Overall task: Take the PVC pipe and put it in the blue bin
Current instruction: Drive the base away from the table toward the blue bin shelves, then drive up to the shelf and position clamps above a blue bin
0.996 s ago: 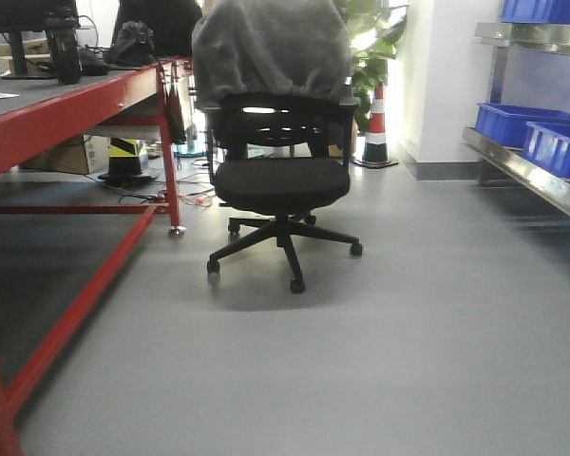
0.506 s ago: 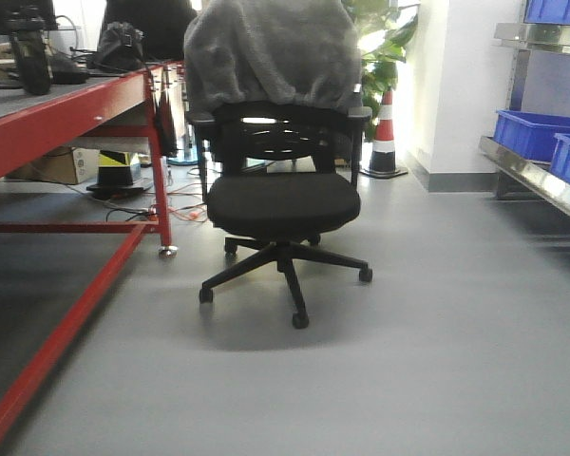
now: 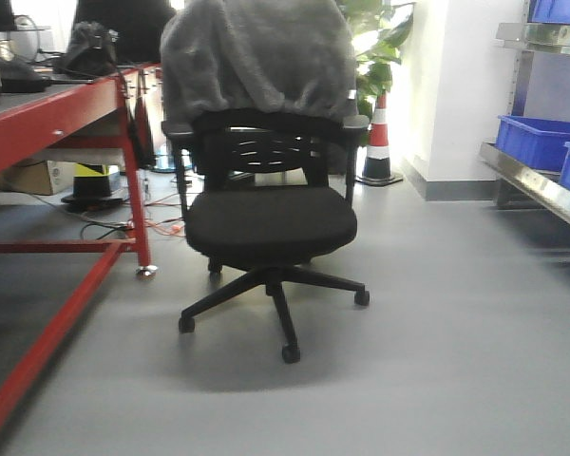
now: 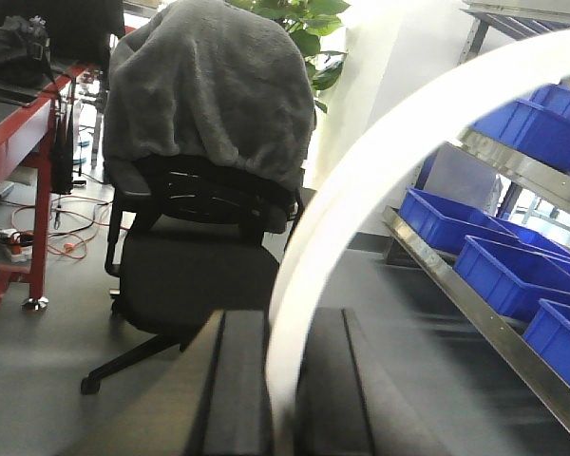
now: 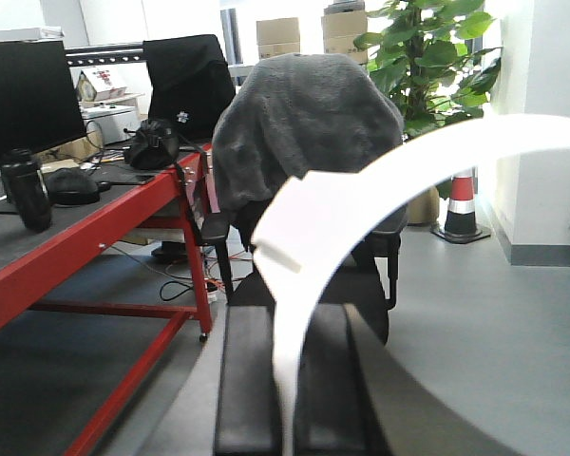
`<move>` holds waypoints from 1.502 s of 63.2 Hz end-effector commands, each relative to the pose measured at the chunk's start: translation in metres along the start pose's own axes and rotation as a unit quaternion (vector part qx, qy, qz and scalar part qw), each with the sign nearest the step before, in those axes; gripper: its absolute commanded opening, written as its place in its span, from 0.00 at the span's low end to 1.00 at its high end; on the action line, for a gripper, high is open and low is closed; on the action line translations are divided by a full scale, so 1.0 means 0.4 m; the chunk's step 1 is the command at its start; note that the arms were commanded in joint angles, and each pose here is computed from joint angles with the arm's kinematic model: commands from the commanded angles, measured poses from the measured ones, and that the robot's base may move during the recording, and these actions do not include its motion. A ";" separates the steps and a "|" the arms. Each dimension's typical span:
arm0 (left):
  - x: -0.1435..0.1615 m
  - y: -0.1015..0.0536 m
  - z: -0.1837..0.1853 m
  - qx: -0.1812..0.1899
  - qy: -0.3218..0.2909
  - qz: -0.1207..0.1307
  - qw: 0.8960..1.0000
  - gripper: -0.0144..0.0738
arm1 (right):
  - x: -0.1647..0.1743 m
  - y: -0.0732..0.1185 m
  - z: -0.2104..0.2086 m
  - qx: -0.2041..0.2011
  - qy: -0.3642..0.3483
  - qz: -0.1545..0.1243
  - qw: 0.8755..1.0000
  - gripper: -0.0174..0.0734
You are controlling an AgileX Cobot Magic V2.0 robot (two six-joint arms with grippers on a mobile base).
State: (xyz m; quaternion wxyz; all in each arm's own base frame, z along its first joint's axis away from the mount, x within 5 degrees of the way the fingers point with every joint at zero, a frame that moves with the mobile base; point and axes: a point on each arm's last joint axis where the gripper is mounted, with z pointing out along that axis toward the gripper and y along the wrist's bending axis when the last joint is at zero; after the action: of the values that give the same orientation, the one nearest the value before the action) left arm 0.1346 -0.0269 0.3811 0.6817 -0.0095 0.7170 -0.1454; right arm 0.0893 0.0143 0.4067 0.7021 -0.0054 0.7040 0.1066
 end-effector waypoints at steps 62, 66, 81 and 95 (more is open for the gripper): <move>-0.010 -0.002 -0.005 0.004 -0.018 -0.005 1.000 0.04 | -0.004 0.000 -0.001 0.000 -0.014 -0.003 1.000 0.01; -0.010 -0.002 -0.005 0.004 -0.018 -0.005 1.000 0.04 | -0.004 0.000 -0.001 0.000 -0.014 -0.003 1.000 0.01; -0.010 -0.002 -0.005 0.004 -0.018 -0.005 1.000 0.04 | -0.004 0.000 -0.001 0.000 -0.014 -0.003 1.000 0.01; -0.010 -0.002 -0.005 0.004 -0.018 -0.005 1.000 0.04 | -0.004 0.000 -0.001 0.000 -0.014 -0.003 1.000 0.01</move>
State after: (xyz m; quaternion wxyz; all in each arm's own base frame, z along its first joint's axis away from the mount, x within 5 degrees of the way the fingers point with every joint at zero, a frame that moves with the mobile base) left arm 0.1346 -0.0269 0.3811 0.6817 -0.0095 0.7170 -0.1454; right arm 0.0893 0.0143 0.4067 0.7021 -0.0054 0.7040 0.1066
